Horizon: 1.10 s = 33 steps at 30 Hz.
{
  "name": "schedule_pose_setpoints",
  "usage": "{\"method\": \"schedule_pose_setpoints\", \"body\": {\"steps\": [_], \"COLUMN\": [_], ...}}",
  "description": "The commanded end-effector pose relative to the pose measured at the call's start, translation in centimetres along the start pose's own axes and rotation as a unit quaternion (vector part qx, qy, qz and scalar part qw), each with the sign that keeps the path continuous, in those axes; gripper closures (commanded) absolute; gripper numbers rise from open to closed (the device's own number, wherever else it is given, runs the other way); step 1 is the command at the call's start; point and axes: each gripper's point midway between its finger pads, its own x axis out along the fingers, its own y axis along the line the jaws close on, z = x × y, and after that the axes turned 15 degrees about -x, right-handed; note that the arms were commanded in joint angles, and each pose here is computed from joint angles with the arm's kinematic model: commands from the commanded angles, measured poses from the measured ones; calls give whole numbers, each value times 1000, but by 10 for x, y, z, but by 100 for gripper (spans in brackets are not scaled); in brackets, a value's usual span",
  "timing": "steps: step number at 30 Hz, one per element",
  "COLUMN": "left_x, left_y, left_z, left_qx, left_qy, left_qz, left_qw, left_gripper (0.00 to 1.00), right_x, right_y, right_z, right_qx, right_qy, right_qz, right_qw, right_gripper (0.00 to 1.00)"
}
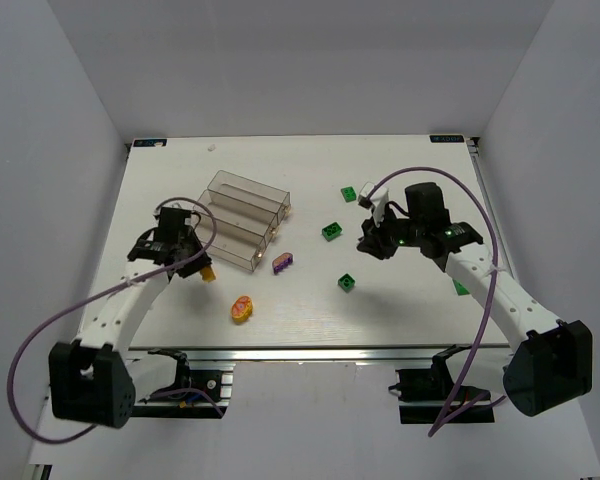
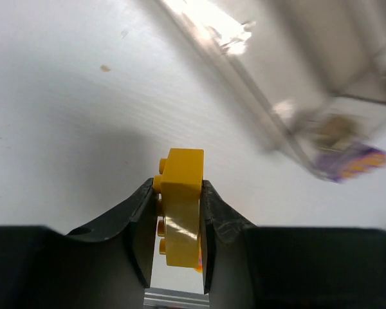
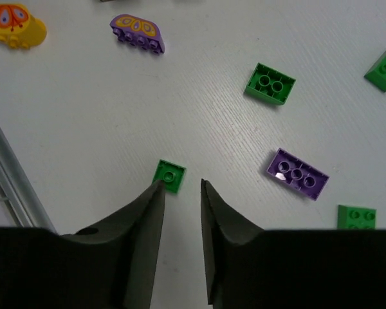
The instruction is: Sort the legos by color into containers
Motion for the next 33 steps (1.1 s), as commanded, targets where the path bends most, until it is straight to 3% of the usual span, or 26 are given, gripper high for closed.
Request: {"method": "schedule_pose_setpoints", "body": {"steps": [1, 2, 5, 10, 17, 21, 22, 25, 28, 29, 33], "left_x": [-52, -55, -55, -36, 2, 12, 15, 15, 13, 10, -8], "left_y": [-47, -52, -77, -111, -111, -109, -107, -107, -108, -109, -114], "left_z": [25, 30, 47, 77, 84, 83, 82, 82, 82, 83, 89], "left_qx": [-47, -68, -99, -141, -169, -169, -169, -164, -161, -161, -155], "left_qy": [-33, -34, -42, -57, -55, -53, -50, -51, -50, -51, -62], "left_qz": [-107, -116, -139, -153, -101, -89, -84, -84, -87, -91, -111], "left_qw": [993, 990, 984, 976, 979, 980, 981, 982, 982, 981, 980], "left_gripper": [100, 100, 100, 100, 99, 75, 59, 35, 25, 24, 25], "right_x": [0, 0, 3, 8, 9, 14, 15, 18, 20, 21, 23], "right_y": [14, 16, 25, 38, 43, 44, 44, 52, 68, 76, 96], "right_z": [3, 2, 0, 5, 14, 19, 21, 27, 33, 35, 45], "right_qx": [-23, -24, -26, -39, -57, -63, -67, -94, -134, -142, -213], "right_qy": [-13, -13, -14, -18, -29, -35, -37, -49, -67, -77, -115], "right_qz": [24, 28, 46, 65, 66, 73, 75, 98, 146, 166, 214], "right_qw": [999, 999, 999, 997, 996, 995, 994, 990, 978, 973, 946], "right_gripper": [73, 84, 100, 100, 79, 69, 67, 55, 44, 37, 25]}}
